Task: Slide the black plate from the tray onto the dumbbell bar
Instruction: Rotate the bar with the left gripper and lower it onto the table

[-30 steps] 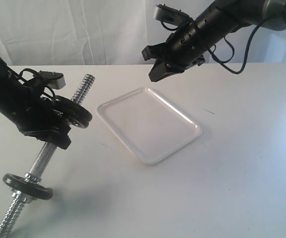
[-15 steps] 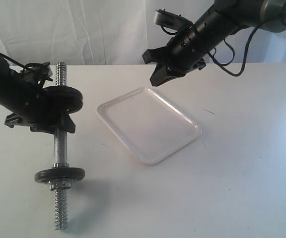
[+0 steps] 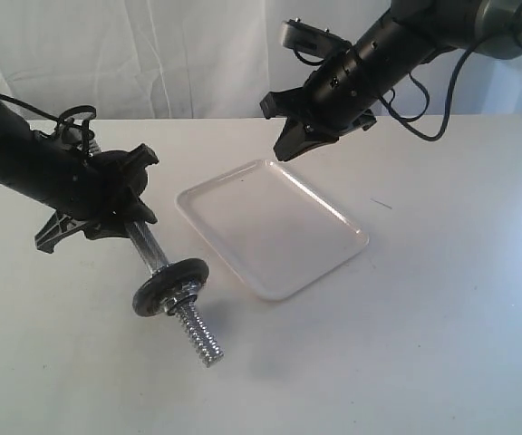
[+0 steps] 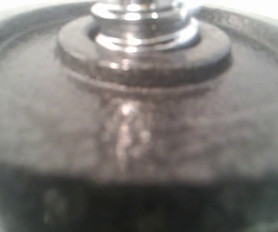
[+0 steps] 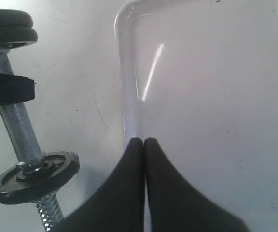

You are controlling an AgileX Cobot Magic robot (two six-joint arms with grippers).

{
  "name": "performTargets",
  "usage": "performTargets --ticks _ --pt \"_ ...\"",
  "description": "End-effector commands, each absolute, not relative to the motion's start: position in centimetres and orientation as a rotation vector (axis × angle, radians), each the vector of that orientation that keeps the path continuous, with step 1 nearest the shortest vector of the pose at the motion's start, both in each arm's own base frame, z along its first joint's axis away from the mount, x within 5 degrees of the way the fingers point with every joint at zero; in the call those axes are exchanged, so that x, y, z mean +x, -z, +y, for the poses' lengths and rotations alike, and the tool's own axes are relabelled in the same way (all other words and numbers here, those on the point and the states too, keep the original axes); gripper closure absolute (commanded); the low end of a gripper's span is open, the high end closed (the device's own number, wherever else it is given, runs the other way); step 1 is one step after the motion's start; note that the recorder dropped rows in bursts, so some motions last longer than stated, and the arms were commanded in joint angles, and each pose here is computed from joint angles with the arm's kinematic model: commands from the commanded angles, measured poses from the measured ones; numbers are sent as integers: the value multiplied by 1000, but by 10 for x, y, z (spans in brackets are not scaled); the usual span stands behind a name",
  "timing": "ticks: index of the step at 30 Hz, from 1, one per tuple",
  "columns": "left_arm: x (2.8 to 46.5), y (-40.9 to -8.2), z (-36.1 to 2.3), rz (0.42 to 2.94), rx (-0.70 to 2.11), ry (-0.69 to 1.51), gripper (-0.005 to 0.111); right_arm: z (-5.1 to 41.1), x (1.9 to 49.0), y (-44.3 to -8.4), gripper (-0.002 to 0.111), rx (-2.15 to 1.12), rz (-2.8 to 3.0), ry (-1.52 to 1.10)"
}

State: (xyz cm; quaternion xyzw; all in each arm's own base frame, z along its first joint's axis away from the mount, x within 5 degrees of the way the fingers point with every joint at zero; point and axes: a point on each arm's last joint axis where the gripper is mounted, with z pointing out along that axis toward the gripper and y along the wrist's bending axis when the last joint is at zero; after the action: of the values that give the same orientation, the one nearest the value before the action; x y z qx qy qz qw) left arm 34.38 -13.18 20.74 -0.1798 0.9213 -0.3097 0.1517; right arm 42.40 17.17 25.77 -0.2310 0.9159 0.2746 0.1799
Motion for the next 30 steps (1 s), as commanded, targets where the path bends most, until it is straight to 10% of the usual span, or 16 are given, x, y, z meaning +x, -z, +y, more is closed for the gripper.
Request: performTargets --ticks 1,30 --pt "345 -238 -134 2472 -761 1066 107 171 423 -260 108 -665 2596 -770" --pt "336 -211 -134 2643 -810 1000 107 170 421 -259 108 -674 2610 -775"
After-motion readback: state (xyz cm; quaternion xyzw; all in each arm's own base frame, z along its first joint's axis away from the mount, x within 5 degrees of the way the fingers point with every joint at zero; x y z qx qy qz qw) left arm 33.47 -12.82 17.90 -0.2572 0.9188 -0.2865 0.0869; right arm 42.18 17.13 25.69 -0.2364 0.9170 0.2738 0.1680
